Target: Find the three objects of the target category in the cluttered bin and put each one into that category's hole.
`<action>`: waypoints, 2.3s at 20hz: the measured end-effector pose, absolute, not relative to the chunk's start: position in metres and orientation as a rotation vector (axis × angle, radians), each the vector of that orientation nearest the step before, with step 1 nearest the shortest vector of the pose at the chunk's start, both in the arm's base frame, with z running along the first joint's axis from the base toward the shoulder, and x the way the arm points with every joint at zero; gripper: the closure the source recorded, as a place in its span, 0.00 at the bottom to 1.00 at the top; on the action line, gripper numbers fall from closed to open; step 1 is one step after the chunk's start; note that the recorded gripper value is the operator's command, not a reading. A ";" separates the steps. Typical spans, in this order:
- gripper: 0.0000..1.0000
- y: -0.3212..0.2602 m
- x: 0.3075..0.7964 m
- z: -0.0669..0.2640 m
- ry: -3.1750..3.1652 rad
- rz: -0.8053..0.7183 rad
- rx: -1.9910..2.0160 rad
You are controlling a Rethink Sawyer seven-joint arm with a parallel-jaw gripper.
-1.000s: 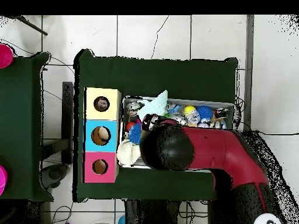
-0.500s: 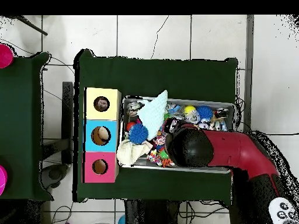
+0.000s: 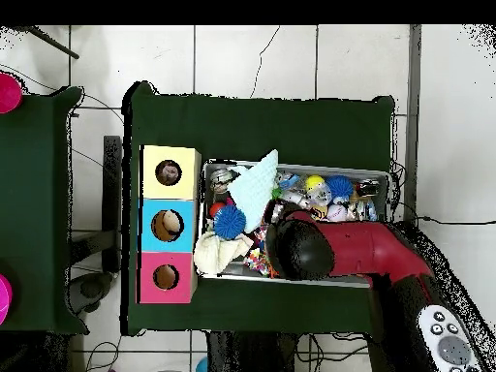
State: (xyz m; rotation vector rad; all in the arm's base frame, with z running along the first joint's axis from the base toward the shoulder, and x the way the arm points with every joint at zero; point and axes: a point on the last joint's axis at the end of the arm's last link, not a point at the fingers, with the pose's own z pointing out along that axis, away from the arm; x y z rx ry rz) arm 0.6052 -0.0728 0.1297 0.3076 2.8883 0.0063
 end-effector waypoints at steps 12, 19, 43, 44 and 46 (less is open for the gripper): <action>0.00 -0.035 0.542 0.043 2.928 0.140 0.111; 0.00 -0.042 0.490 0.026 3.013 0.190 0.117; 0.00 0.003 0.426 -0.003 2.998 0.218 -0.093; 0.00 0.004 0.426 -0.004 2.997 0.220 -0.093; 0.00 0.004 0.426 -0.008 2.996 0.227 -0.089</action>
